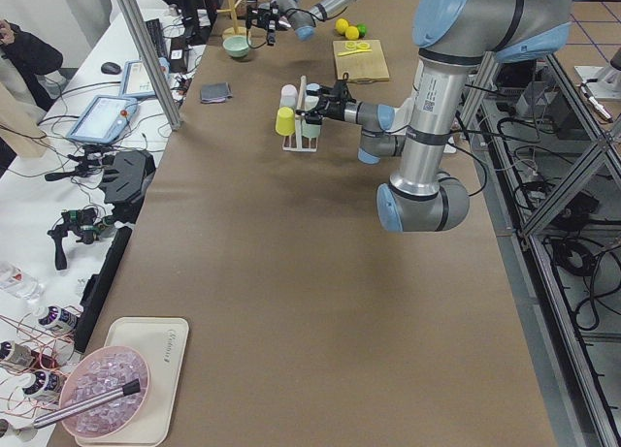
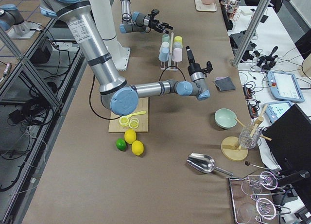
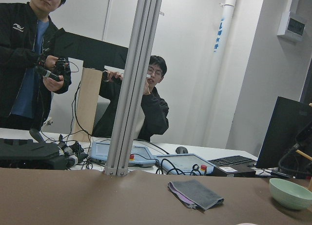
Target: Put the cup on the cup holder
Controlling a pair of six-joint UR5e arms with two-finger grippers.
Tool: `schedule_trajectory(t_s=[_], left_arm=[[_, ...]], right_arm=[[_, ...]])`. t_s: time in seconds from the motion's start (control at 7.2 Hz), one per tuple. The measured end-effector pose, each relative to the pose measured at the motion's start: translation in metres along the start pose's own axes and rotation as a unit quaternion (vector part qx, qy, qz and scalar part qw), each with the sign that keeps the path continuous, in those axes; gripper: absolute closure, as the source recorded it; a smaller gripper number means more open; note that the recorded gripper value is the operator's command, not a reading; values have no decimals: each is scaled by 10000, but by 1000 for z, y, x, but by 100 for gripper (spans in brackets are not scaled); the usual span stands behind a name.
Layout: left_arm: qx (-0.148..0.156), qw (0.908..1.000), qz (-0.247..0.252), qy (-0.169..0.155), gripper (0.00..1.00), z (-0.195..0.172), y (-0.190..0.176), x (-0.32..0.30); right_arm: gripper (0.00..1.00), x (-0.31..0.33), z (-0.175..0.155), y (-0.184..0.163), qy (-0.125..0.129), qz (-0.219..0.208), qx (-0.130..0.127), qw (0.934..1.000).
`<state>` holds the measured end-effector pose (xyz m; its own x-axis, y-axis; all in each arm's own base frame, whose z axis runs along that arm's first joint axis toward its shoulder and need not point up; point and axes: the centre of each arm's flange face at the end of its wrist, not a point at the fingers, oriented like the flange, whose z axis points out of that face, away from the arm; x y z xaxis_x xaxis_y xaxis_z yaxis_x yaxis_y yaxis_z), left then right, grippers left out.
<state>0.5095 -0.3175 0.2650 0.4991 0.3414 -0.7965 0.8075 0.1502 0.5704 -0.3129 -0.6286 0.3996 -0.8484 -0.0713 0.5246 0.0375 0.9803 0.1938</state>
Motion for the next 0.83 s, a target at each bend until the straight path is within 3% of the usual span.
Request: schedule_trajectory(t_s=[0.14,0.28,0.42,0.69,0.83], left_arm=[[105,9999,29,-63,2,9,-12,-8],[237,9991,261,-239,2,29,-32,-25],[259,9959,699,-507,2,57,-51,-45],[-74,9869,1304,-949,2,110,-84,-102],[-422,9804,1511,-1193,2,125,-91,-148]], right_arm=[[1,-11,4,-4,399,921,223,9947],[1,-6,7,1,998,1723,364,9793],[0,6,8,14,1667,2346,449,9566],[0,26,6,50,2940,3381,435,8930],[0,38,1,69,3443,3743,224,8607]])
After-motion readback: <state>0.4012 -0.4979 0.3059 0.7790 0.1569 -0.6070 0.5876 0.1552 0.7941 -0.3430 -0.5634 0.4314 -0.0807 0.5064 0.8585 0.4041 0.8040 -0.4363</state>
